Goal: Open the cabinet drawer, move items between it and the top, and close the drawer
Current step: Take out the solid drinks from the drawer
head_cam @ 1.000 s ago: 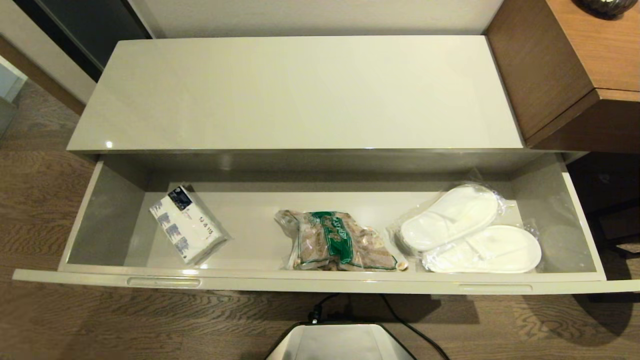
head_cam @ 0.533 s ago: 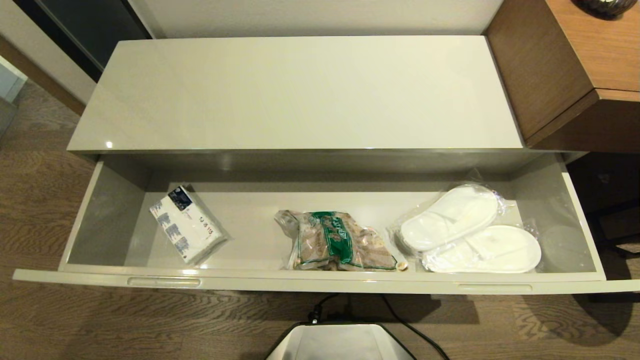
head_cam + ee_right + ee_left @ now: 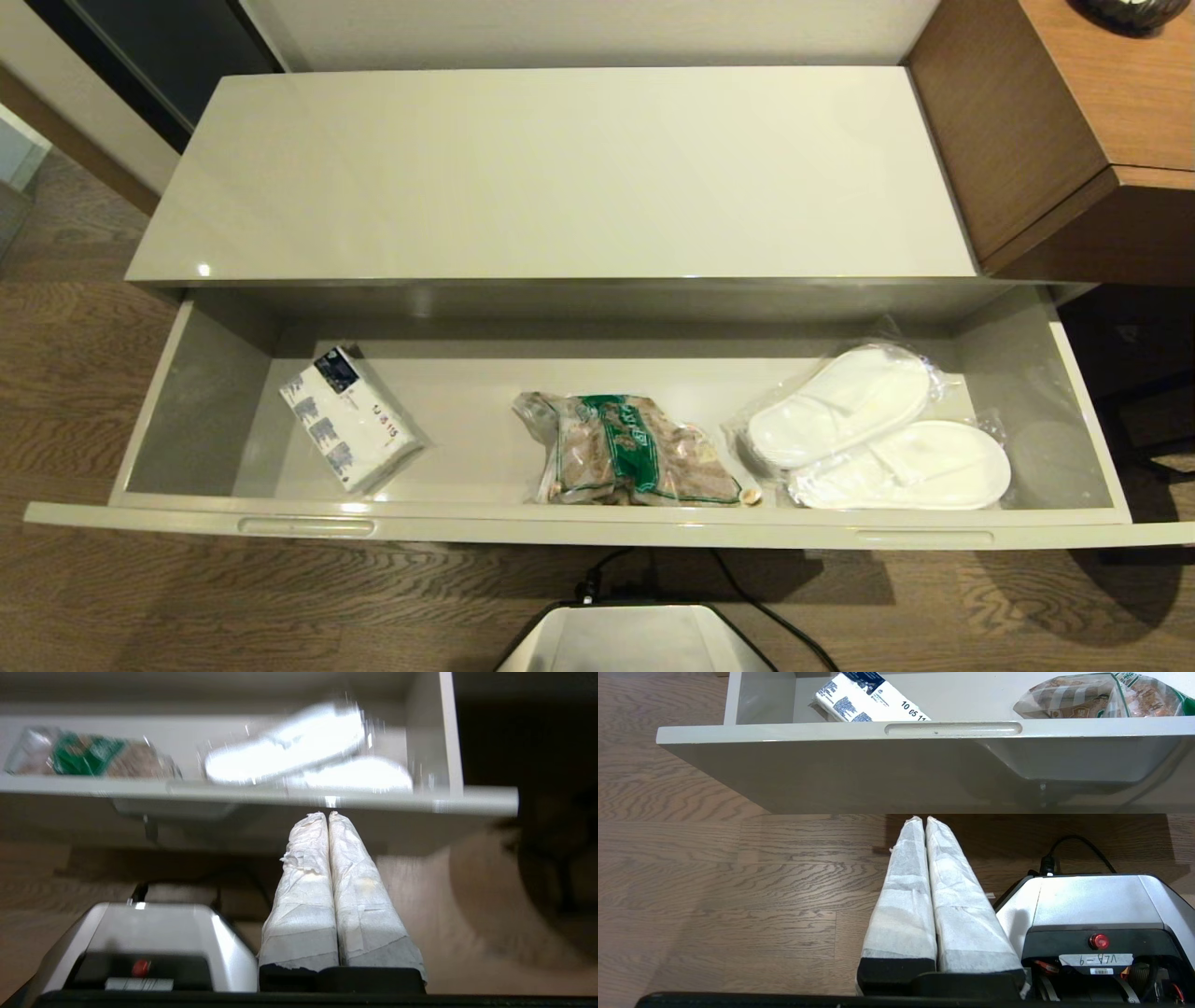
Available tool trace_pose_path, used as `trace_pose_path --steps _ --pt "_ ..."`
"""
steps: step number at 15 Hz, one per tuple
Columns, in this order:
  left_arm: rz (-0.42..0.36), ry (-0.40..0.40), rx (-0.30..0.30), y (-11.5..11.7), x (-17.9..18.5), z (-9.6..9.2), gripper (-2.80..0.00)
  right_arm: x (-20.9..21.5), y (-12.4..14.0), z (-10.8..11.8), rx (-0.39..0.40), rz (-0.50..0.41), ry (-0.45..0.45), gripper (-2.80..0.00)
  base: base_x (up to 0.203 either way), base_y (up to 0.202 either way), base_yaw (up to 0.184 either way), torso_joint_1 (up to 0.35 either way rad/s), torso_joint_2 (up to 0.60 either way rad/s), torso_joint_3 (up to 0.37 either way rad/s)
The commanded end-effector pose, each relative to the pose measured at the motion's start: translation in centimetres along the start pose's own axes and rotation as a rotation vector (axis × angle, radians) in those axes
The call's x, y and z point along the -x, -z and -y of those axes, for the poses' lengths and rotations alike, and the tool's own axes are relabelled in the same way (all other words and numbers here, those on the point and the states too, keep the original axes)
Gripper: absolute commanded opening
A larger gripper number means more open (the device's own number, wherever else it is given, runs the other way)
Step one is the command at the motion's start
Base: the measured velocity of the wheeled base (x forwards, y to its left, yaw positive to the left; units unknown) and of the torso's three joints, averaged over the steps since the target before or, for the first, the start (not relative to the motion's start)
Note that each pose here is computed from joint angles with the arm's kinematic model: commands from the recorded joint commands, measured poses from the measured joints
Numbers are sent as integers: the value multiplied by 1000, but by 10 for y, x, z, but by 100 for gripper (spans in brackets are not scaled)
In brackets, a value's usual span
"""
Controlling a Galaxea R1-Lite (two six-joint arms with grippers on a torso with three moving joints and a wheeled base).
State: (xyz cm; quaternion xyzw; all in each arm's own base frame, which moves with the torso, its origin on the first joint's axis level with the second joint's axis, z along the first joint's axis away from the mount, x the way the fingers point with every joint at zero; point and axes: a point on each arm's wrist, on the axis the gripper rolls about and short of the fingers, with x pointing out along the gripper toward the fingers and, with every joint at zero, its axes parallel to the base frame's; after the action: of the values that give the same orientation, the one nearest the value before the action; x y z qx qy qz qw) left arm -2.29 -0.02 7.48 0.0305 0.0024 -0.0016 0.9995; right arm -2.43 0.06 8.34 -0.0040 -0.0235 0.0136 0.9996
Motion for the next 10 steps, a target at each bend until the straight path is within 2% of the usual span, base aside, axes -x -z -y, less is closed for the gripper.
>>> trace_pose_path --steps 1,10 --pt "-1 0 0 0 0 0 -280 2 2 0 -15 -21 8 -280 0 0 0 0 0 0" --pt "-1 0 0 0 0 0 -280 0 10 1 -12 -41 38 -280 0 0 0 0 0 0"
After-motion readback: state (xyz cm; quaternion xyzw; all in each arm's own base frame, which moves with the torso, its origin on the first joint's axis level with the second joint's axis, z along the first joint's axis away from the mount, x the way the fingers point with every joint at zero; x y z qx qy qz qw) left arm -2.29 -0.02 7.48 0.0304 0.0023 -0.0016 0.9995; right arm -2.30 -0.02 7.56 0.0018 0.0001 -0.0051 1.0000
